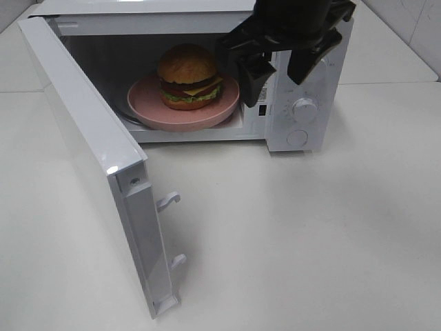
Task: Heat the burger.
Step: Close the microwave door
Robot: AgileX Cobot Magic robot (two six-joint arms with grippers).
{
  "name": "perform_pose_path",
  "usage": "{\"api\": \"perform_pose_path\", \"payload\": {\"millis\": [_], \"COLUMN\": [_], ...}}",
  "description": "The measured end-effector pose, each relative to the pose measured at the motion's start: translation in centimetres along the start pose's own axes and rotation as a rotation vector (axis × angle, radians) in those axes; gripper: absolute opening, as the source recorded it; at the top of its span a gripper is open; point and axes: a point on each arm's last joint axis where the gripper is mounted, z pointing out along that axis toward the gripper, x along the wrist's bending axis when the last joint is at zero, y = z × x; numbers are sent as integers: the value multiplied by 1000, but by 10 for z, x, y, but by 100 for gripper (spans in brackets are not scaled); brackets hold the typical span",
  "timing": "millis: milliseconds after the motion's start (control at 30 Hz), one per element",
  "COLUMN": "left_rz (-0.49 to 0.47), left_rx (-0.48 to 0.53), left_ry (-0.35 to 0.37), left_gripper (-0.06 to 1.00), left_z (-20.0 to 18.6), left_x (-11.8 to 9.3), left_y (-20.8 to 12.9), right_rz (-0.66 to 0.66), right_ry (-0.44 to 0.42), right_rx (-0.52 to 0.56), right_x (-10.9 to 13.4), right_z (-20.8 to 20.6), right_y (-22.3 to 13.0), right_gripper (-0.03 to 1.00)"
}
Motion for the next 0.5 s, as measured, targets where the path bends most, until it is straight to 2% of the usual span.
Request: {"api": "perform_pose_path", "payload": {"millis": [133,200,233,267,300,333,400,433,467,500], "left_rz": [0,0,0,0,0,0,0,0,0,0], "left_rx": [0,0,0,0,0,0,0,0,0,0], "left_ry": [0,0,0,0,0,0,0,0,0,0], "left_gripper": [0,0,0,0,0,0,0,0,0,0], "left_z": [0,0,0,0,0,0,0,0,0,0], "left_x": [0,0,0,0,0,0,0,0,0,0], "left_y": [0,0,0,0,0,0,0,0,0,0], "right_rz": [55,125,125,178,178,238,266,324,324,367], "right_ry": [-13,-32,-32,-45,-45,-62,-70,-88,-88,-102], "right_rx": [22,48,48,69,69,82,82,84,84,81], "right_x": [-16,-39,-39,-56,-56,-74,-81,-97,-97,-108], "right_z": [-1,0,0,2,2,1,-2,-6,-6,-13], "right_y": [-12,-24,-24,-34,-34,-44,-49,-60,-60,-71], "right_gripper": [68,68,68,67,67,67,67,67,67,67]}}
